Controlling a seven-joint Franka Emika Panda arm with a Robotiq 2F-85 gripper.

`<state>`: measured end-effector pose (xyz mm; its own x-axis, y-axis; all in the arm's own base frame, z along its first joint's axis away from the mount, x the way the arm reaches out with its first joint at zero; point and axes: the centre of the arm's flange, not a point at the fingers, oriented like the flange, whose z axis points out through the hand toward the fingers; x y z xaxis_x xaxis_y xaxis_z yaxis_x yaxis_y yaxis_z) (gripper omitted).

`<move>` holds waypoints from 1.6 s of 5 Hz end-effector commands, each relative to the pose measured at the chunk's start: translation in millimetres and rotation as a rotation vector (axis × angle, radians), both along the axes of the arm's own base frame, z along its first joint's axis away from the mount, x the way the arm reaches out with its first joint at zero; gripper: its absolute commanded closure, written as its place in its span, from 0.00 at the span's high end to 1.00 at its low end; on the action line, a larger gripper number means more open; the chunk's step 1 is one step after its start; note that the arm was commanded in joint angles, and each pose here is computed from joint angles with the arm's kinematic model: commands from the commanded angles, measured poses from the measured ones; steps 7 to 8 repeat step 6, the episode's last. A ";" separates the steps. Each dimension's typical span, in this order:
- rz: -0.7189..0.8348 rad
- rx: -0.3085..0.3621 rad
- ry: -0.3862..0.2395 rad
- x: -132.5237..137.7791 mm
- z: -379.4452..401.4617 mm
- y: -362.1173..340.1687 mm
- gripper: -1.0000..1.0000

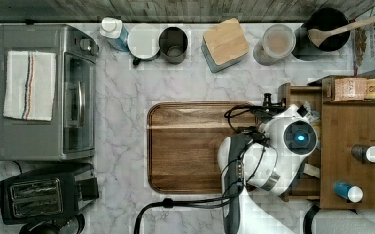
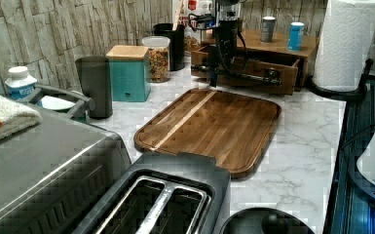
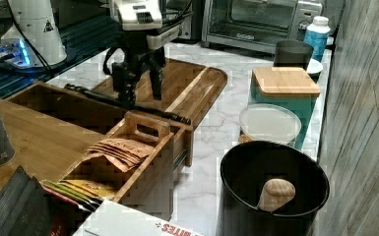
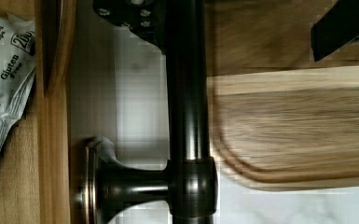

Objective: Open the drawer.

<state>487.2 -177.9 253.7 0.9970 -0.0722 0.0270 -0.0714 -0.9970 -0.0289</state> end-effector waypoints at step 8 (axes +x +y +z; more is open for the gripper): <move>0.249 0.083 0.048 4.1 6.4 257.0 1.00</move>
